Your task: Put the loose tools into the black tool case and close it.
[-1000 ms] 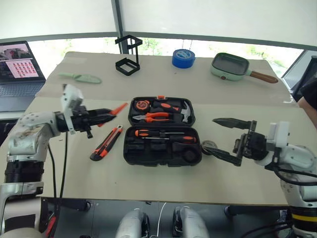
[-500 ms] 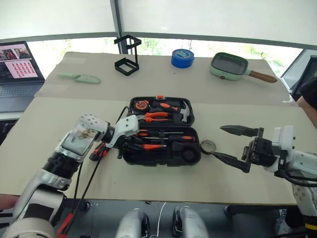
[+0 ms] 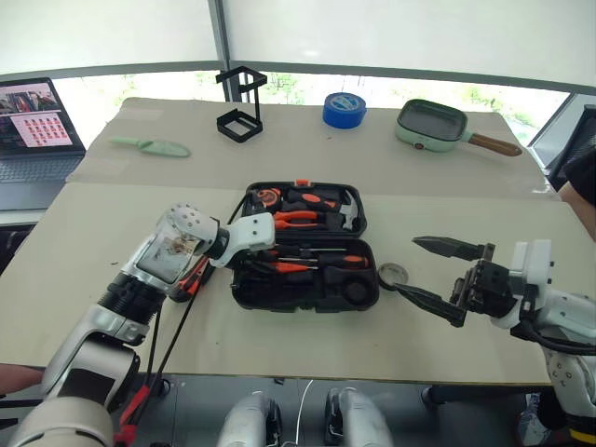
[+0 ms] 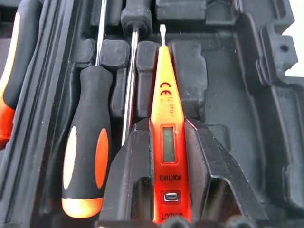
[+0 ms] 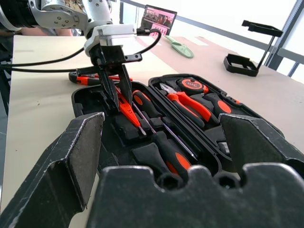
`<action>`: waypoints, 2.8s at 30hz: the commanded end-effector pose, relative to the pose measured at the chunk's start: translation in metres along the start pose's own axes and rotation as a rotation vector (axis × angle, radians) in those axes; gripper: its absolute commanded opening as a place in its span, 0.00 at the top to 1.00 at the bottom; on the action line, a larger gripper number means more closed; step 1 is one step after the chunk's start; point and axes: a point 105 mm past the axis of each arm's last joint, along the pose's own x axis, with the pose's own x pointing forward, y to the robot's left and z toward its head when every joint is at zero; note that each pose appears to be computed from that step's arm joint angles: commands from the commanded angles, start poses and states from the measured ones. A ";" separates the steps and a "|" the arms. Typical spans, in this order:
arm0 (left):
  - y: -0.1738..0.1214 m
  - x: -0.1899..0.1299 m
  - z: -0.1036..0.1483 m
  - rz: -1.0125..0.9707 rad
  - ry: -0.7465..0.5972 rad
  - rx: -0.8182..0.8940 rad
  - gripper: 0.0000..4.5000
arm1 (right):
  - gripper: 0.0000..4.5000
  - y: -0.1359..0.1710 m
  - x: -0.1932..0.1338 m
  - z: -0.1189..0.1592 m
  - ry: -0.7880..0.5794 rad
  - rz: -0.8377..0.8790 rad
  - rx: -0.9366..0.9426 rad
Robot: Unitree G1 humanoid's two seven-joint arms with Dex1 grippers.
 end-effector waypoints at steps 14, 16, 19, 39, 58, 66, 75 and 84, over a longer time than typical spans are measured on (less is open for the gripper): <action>0.004 0.000 -0.013 -0.022 0.122 0.015 0.90 | 0.00 -0.002 0.000 0.012 -0.023 -0.005 -0.034; 0.001 0.003 -0.008 -0.042 0.088 0.005 0.90 | 0.00 -0.002 0.000 0.011 -0.022 -0.004 -0.032; 0.010 0.003 0.005 0.039 -0.010 0.015 0.67 | 0.00 -0.002 0.000 0.010 -0.020 -0.002 -0.026; 0.009 -0.021 0.008 0.082 -0.359 0.059 0.90 | 0.00 -0.009 0.005 0.000 -0.008 0.014 0.001; -0.008 0.015 -0.032 0.070 -0.293 -0.058 0.99 | 0.00 -0.001 0.003 -0.004 0.003 0.016 0.027; 0.006 -0.023 0.001 0.216 -0.564 -0.103 0.88 | 0.00 -0.003 0.004 -0.003 0.003 0.029 0.014; -0.016 -0.124 -0.040 0.574 -0.607 -0.281 0.19 | 0.00 -0.010 0.000 0.002 -0.045 0.006 -0.076; -0.124 -0.188 -0.148 0.849 -0.236 -0.584 0.02 | 0.00 0.007 -0.006 -0.026 0.002 0.110 -0.110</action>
